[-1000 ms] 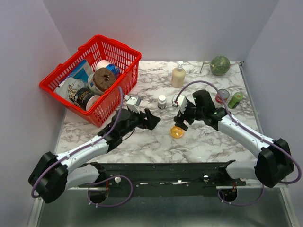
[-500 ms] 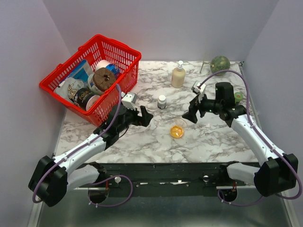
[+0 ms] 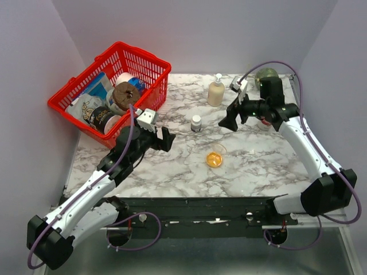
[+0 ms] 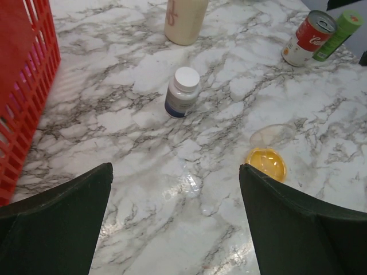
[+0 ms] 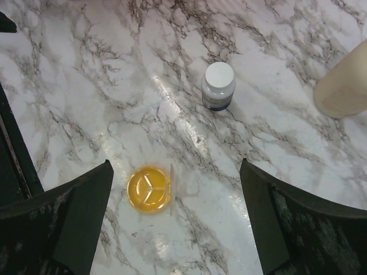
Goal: Sort the pills into containers
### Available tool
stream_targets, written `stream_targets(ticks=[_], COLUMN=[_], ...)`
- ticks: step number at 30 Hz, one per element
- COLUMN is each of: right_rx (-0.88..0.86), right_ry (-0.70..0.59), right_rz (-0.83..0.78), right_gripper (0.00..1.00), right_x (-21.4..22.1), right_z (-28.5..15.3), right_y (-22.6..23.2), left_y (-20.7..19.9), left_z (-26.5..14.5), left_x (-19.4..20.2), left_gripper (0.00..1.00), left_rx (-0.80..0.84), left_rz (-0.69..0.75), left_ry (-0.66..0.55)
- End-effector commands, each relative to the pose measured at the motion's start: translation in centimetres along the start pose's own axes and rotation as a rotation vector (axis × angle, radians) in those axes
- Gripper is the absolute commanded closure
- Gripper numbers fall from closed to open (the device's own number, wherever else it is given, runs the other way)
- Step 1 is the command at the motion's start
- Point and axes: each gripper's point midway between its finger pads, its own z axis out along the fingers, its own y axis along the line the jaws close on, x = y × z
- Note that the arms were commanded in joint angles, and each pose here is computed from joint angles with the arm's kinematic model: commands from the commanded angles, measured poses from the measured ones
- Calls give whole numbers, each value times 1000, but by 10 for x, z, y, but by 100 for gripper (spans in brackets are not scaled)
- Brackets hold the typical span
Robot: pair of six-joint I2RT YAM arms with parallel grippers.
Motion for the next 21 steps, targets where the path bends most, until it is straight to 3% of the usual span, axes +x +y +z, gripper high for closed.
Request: stream_targets(ticks=[1, 7, 16, 21], right_rx=[-124, -150, 18, 43], right_ry=[72, 39, 268, 337], right_rz=[34, 36, -177, -194], right_gripper=[0, 0, 0, 0], right_x=[-3, -37, -28, -17], right_z=[2, 20, 79, 115], right_y=[9, -4, -24, -33], left_y=[21, 38, 41, 45], left_z=[-13, -26, -25, -25], left_x=[-11, -3, 1, 1], left_gripper=[1, 1, 1, 1], left_rx=[-97, -160, -169, -188], left_rz=[165, 250, 269, 269], left_ry=[60, 63, 94, 91])
